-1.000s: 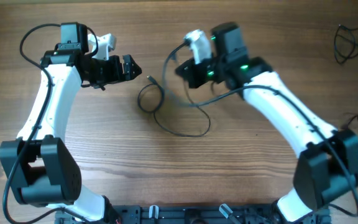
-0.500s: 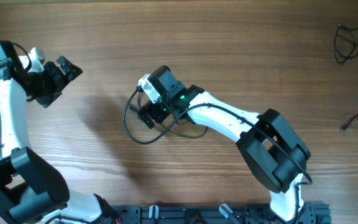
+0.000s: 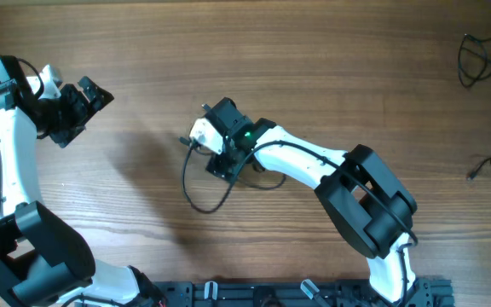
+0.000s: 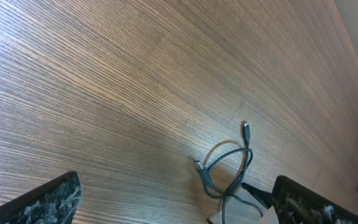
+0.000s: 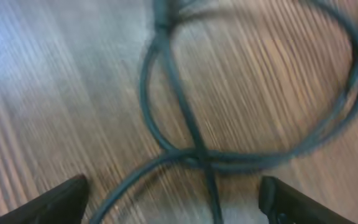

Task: Untangle cables

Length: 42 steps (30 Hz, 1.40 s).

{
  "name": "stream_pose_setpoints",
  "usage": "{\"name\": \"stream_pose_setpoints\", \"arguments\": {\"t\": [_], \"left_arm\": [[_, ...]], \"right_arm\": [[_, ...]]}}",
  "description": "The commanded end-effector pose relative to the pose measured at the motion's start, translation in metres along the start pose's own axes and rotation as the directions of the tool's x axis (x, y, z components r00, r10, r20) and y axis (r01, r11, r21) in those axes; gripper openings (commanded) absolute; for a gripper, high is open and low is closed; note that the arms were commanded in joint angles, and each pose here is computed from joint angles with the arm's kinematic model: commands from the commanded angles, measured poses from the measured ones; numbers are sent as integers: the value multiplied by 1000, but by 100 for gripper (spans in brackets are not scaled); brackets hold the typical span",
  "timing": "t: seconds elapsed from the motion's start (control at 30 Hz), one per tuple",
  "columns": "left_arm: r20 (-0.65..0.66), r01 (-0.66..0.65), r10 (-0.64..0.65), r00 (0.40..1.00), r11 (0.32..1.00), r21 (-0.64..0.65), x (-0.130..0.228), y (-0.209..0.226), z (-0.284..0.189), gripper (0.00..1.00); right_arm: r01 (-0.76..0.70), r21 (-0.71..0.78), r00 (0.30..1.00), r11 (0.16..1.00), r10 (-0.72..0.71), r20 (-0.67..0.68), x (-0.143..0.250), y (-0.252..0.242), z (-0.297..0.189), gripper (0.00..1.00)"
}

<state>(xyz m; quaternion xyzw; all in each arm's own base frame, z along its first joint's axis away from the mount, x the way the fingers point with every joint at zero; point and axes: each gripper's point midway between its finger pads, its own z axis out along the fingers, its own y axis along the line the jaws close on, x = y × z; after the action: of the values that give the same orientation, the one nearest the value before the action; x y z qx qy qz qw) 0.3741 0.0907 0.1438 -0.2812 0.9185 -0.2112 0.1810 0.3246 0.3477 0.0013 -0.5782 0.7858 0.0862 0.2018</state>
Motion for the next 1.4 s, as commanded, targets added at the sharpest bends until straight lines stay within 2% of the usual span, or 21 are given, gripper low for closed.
{"name": "stream_pose_setpoints", "arguments": {"t": [0.0, 0.1, 0.2, 0.23, 0.33, 0.4, 0.47, 0.57, 0.63, 0.67, 0.8, 0.93, 1.07, 1.1, 1.13, 1.17, 1.2, 1.23, 1.3, 1.37], "left_arm": [[30, -5, 5, 1000, 1000, 8, -5, -6, -10, 100], [18, 1, -1, 1000, 1000, 5, -2, -5, -10, 100], [15, 3, -3, 1000, 1000, 4, -1, -5, -10, 100], [15, 3, -3, 1000, 1000, 4, -1, -5, -10, 100], [12, 5, -5, 1000, 1000, 3, -1, -5, -10, 100], [13, 4, -4, 1000, 1000, 4, -1, -5, -10, 100], [13, 4, -4, 1000, 1000, 4, -1, -5, -10, 100], [13, 4, -4, 1000, 1000, 4, -1, -5, -10, 100], [13, 4, -4, 1000, 1000, 4, -1, -5, -10, 100], [13, 4, -4, 1000, 1000, 4, -1, -5, -10, 100], [13, 4, -4, 1000, 1000, 4, -1, -5, -10, 100], [13, 4, -4, 1000, 1000, 4, -1, -5, -10, 100], [13, 4, -4, 1000, 1000, 4, -1, -5, -10, 100], [13, 4, -4, 1000, 1000, 4, -1, -5, -10, 100], [13, 4, -4, 1000, 1000, 4, -1, -5, -10, 100], [13, 4, -4, 1000, 1000, 4, -1, -5, -10, 100], [13, 4, -4, 1000, 1000, 4, -1, -5, -10, 100], [13, 4, -4, 1000, 1000, 4, -1, -5, -10, 100], [13, 4, -4, 1000, 1000, 4, -1, -5, -10, 100], [13, 4, -4, 1000, 1000, 4, -1, -5, -10, 100]], "right_arm": [[403, -28, 915, 915, -403, -20, 9, 6, 17, 87], [494, -42, 869, 869, -495, -21, 13, 8, 26, 80], [449, -102, 891, 888, -454, -24, 24, 19, 33, 49], [403, -125, 912, 907, -410, -31, 27, 23, 33, 4], [203, -29, 977, 979, -204, -56, 15, 5, 21, 4], [155, 72, 987, 985, -152, -46, 4, -18, -3, 4], [105, 257, 994, 961, -100, -33, -4, -66, -52, 4], [-39, 431, 997, 902, 7, 74, 5, -143, -131, 4], [-148, 525, 987, 838, 91, 133, 34, -198, -169, 4], [-174, 571, 984, 802, 122, 129, 61, -229, -184, 4], [-167, 595, 986, 786, 130, 105, 143, -287, -202, 4], [-244, 619, 970, 746, 198, 143, 214, -333, -188, 4], [-256, 683, 966, 684, 206, 156, 242, -363, -165, 4], [-255, 730, 966, 634, 197, 167, 245, -376, -165, 4], [-273, 746, 961, 607, 206, 184, 246, -381, -168, 11], [-329, 748, 943, 577, 248, 223, 248, -384, -171, 99], [-437, 735, 896, 518, 326, 302, 251, -386, -178, 100], [-583, 675, 807, 452, 419, 416, 249, -382, -188, 100], [-701, 569, 712, 430, 480, 513, 233, -370, -208, 100], [-764, 504, 645, 403, 511, 569, 214, -353, -250, 100]]}}
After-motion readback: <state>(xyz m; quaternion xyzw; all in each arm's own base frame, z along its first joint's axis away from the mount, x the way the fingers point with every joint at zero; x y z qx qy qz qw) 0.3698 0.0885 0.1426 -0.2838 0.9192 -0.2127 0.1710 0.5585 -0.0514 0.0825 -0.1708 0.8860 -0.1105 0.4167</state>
